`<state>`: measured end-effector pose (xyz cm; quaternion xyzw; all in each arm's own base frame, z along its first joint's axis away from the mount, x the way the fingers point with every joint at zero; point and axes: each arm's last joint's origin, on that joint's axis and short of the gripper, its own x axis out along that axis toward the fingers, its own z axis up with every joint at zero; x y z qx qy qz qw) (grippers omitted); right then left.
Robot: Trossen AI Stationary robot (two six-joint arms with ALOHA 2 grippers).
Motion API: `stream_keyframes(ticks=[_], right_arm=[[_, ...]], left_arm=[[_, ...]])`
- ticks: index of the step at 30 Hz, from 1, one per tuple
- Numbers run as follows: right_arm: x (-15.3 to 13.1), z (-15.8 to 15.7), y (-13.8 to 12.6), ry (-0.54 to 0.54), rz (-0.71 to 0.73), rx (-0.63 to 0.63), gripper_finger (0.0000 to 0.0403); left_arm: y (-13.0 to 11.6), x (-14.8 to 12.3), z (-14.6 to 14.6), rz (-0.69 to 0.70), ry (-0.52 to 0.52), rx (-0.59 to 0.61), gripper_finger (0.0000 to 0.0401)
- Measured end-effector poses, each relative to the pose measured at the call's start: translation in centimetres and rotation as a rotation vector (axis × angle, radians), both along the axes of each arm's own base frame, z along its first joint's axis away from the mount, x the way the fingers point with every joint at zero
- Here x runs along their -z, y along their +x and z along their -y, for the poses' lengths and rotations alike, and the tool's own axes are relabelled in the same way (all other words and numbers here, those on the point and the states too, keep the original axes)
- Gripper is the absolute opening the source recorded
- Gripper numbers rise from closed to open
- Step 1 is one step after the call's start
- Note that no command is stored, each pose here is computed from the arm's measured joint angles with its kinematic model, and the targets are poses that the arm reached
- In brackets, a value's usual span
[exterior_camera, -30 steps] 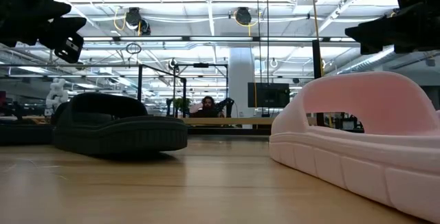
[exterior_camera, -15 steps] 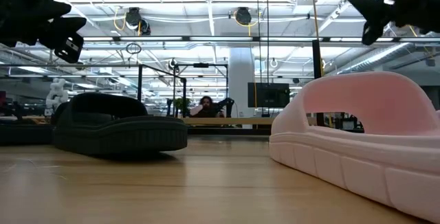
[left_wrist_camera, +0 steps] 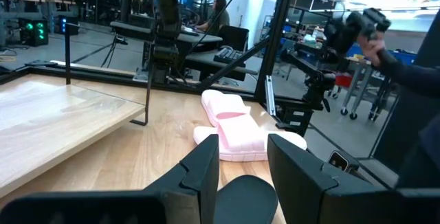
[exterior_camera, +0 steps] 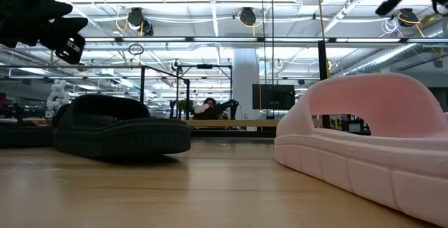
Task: Pick and place slides into the shelf
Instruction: Put the top black slides on the shelf
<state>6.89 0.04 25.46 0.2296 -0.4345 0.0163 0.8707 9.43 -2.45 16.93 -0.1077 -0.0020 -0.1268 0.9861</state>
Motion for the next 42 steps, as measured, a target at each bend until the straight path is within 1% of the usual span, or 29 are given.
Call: stream_keyframes(ticks=[3, 6, 9, 11, 12, 15, 19, 21, 27, 31, 35, 38, 42], right_arm=[[-3.3, -0.1, 0.0, -0.081, 0.046, 0.033, 0.013], [-5.9, -0.6, 1.6, -0.2, 0.007, 0.025, 0.013], [-8.8, -1.0, 3.3, -0.312, 0.011, 0.012, 0.013], [-10.4, -1.2, 4.4, -0.359, 0.015, 0.022, 0.013], [-10.9, -1.3, 5.0, -0.369, 0.005, 0.03, 0.013], [-12.5, -1.5, 6.3, -0.375, -0.002, 0.035, 0.013], [-13.9, -1.6, 7.1, -0.395, 0.018, 0.02, 0.013], [-14.2, -1.7, 7.3, -0.416, 0.026, 0.001, 0.013], [-14.4, -2.0, 7.6, -0.468, 0.038, -0.041, 0.013], [-14.3, -2.0, 7.9, -0.472, 0.032, -0.046, 0.013], [-14.4, -2.0, 7.9, -0.471, 0.038, -0.044, 0.013], [-14.5, -2.0, 7.8, -0.469, 0.056, -0.04, 0.013], [-14.6, -2.0, 7.6, -0.467, 0.079, -0.034, 0.013]], left_arm=[[0.0, -0.2, -0.1, 0.023, -0.008, -0.024, 0.0124], [0.0, -0.5, -0.2, 0.051, -0.006, -0.054, 0.0124], [0.0, -0.5, -0.2, 0.053, -0.02, -0.057, 0.0124], [0.0, -0.6, -0.2, 0.056, -0.05, -0.057, 0.0124], [0.0, -0.8, -0.2, 0.067, -0.087, -0.054, 0.0124], [-0.2, -1.7, -0.3, 0.127, -0.265, -0.05, 0.0124], [-0.6, -3.4, -0.6, 0.273, -0.503, -0.076, 0.0124], [-1.0, -4.2, -0.8, 0.362, -0.562, -0.081, 0.0124], [-1.9, -5.6, -1.1, 0.539, -0.561, -0.076, 0.0124], [-2.3, -6.2, -1.2, 0.603, -0.6, -0.048, 0.0124], [-2.6, -6.8, -1.3, 0.626, -0.617, -0.046, 0.0124], [-2.8, -8.1, -1.3, 0.598, -0.555, -0.074, 0.0124], [-3.3, -11.1, -1.5, 0.462, -0.456, -0.124, 0.0124]])
